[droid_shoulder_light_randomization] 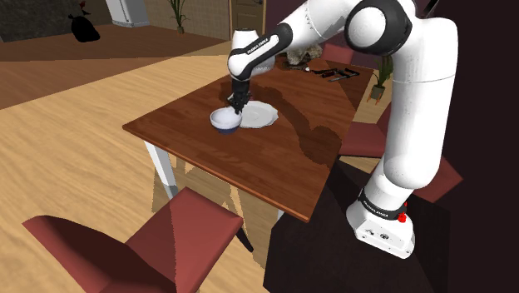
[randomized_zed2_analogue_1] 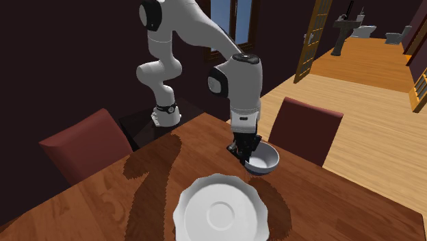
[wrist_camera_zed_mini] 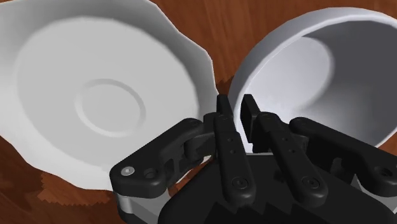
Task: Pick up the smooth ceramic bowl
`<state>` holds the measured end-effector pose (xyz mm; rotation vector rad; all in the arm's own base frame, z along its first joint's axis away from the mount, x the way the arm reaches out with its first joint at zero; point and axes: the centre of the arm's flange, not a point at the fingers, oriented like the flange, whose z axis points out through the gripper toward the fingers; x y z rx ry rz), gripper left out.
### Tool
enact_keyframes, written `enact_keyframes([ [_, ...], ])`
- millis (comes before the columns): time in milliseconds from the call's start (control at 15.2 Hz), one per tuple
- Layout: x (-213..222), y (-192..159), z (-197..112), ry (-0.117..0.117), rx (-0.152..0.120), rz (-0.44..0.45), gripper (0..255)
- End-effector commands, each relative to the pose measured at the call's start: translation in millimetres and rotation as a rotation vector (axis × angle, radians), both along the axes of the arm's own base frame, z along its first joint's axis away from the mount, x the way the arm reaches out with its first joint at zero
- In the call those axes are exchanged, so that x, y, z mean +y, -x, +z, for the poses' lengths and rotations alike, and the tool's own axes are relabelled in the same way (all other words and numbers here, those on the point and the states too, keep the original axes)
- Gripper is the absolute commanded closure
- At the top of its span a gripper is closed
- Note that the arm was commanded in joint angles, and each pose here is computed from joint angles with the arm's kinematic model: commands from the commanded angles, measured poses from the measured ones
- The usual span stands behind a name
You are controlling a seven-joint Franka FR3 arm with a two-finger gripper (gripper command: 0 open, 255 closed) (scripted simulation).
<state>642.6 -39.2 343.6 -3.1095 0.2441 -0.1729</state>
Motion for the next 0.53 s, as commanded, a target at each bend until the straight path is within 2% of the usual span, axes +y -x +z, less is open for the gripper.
enact_keyframes([
  [0, 1, 0, 11, 0.000, 0.000, 0.000, 255],
  [330, 1, 0, 37, 0.000, 0.000, 0.000, 255],
  [462, 1, 0, 38, 0.000, 0.000, 0.000, 255],
])
